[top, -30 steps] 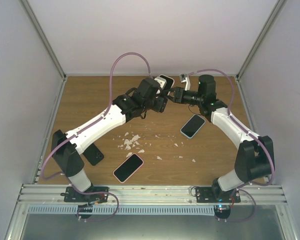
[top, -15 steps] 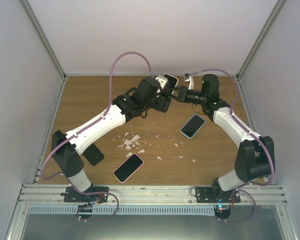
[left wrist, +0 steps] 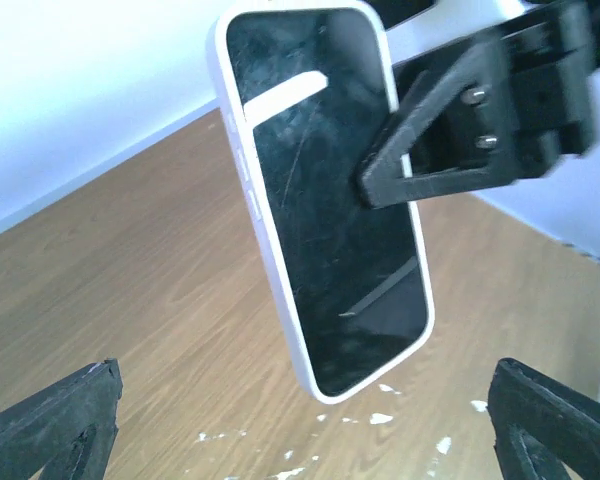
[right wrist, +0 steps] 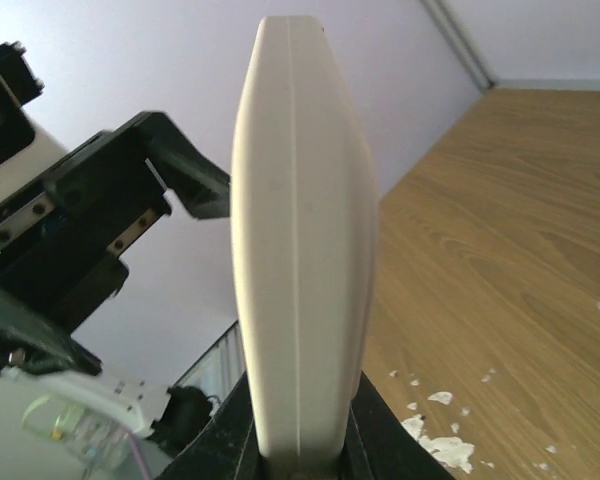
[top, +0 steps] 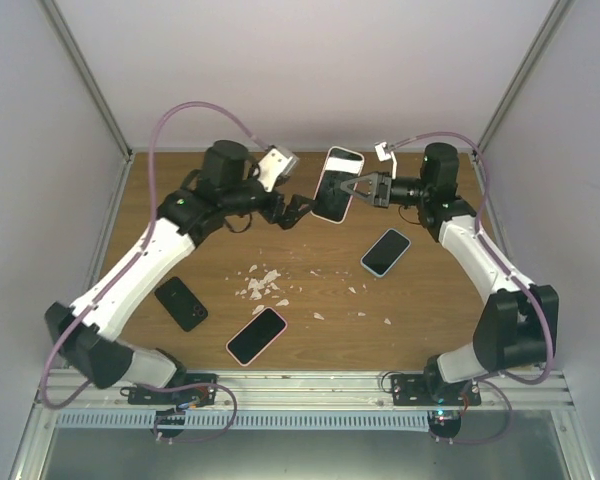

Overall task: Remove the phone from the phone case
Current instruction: Adjust the phone.

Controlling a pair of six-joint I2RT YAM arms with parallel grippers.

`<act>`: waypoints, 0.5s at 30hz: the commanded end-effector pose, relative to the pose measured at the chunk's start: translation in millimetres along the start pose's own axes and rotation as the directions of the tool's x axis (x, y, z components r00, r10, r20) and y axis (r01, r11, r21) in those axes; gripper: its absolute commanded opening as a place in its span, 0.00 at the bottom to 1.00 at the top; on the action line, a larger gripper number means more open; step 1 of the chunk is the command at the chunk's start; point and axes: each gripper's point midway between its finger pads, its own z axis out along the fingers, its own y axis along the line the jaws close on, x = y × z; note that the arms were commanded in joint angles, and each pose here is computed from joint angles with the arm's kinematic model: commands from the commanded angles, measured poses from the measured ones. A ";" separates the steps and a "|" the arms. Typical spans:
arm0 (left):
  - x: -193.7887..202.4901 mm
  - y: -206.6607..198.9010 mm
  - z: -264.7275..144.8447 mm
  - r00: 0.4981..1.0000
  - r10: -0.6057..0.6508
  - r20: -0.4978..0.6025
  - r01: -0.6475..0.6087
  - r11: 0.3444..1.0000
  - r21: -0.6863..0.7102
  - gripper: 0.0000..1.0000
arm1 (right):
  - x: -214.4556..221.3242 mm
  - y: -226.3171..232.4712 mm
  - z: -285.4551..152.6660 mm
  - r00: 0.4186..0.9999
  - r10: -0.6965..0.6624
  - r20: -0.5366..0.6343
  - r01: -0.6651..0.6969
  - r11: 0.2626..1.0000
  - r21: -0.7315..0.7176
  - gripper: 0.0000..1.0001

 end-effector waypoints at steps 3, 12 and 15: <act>-19.6 -61.0 -61.5 0.977 0.149 0.150 -0.191 0.926 0.325 0.99 | -13.2 82.2 -22.1 0.963 -0.269 -0.005 0.261 0.937 -0.232 0.00; -1.9 -40.6 -80.5 0.986 -0.032 0.163 -0.040 0.906 0.421 0.99 | -8.6 121.6 -36.4 0.945 -0.324 0.034 0.322 0.911 -0.257 0.00; 8.9 -46.6 -79.2 0.987 -0.081 0.140 0.005 0.880 0.476 0.99 | -8.0 127.2 -39.9 0.942 -0.331 0.060 0.336 0.911 -0.241 0.01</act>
